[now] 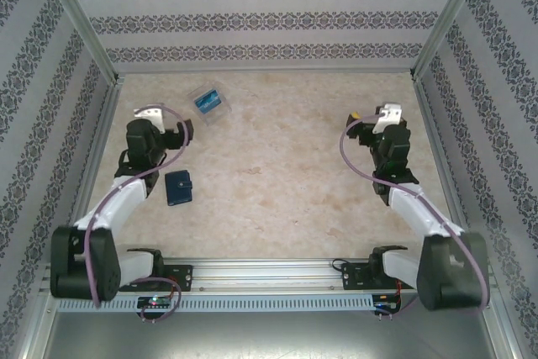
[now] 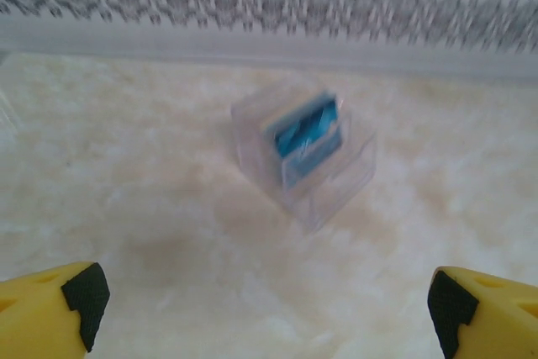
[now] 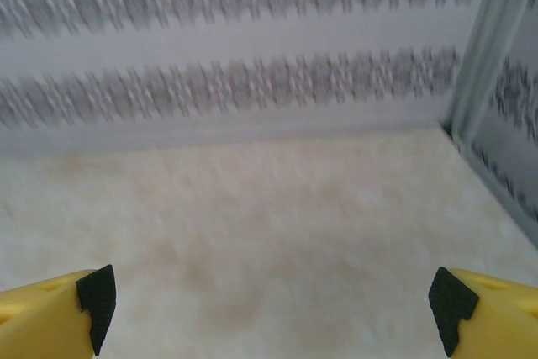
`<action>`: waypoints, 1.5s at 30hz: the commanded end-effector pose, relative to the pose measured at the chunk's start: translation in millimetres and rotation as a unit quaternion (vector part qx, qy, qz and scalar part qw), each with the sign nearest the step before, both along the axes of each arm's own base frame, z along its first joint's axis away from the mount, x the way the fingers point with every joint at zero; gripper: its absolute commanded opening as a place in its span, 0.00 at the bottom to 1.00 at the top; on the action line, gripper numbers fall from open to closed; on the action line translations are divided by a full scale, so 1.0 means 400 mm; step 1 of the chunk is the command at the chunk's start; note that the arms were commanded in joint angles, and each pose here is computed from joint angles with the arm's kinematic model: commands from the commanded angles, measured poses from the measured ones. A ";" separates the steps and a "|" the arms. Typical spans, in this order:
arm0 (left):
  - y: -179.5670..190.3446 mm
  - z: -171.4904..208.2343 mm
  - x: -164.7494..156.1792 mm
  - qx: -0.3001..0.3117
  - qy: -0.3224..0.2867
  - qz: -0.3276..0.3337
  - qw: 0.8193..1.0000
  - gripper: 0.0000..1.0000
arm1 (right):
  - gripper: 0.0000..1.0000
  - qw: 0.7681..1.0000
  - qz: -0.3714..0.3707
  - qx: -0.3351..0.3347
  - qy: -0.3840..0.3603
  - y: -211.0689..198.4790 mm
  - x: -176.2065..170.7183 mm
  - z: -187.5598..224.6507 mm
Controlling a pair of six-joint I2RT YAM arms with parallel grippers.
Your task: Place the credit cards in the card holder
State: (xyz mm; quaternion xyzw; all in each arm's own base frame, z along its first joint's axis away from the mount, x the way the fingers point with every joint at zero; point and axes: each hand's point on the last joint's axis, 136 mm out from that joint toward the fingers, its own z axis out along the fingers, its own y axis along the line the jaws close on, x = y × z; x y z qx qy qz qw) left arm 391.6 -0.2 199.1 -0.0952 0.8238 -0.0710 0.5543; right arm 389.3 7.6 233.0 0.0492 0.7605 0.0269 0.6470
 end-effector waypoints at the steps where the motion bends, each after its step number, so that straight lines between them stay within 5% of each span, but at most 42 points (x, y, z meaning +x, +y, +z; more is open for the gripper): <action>1: 0.125 -0.164 -0.189 -0.141 0.202 0.277 0.929 0.99 | 0.98 0.989 -0.074 0.118 0.042 -0.035 -0.016 -0.042; 2: 0.115 -0.180 -0.199 -0.139 0.234 0.264 0.925 0.99 | 0.98 0.975 -0.112 0.181 0.068 -0.056 -0.027 -0.071; 5: 0.012 -0.234 -0.191 -0.153 0.303 0.151 0.929 1.00 | 0.98 0.965 -0.029 0.222 0.136 0.042 -0.033 -0.111; 10: -0.057 -0.349 -0.302 -0.161 0.393 0.117 0.898 0.99 | 0.98 0.968 0.070 0.114 0.210 0.276 -0.091 -0.173; 17: -0.034 -0.359 -0.378 -0.163 0.373 0.145 0.902 1.00 | 0.98 0.949 0.166 0.089 0.251 0.451 -0.146 -0.237; 26: -0.061 -0.405 -0.341 -0.154 0.396 0.100 0.900 0.63 | 0.96 0.944 0.200 0.083 0.250 0.538 -0.135 -0.210; 35: 0.008 -0.401 -0.361 -0.096 0.402 0.159 0.897 0.74 | 0.96 0.935 0.216 0.098 0.265 0.582 -0.132 -0.206; 45: 0.018 -0.396 -0.296 -0.068 0.390 0.146 0.907 0.69 | 0.93 0.929 0.230 0.101 0.272 0.616 -0.136 -0.205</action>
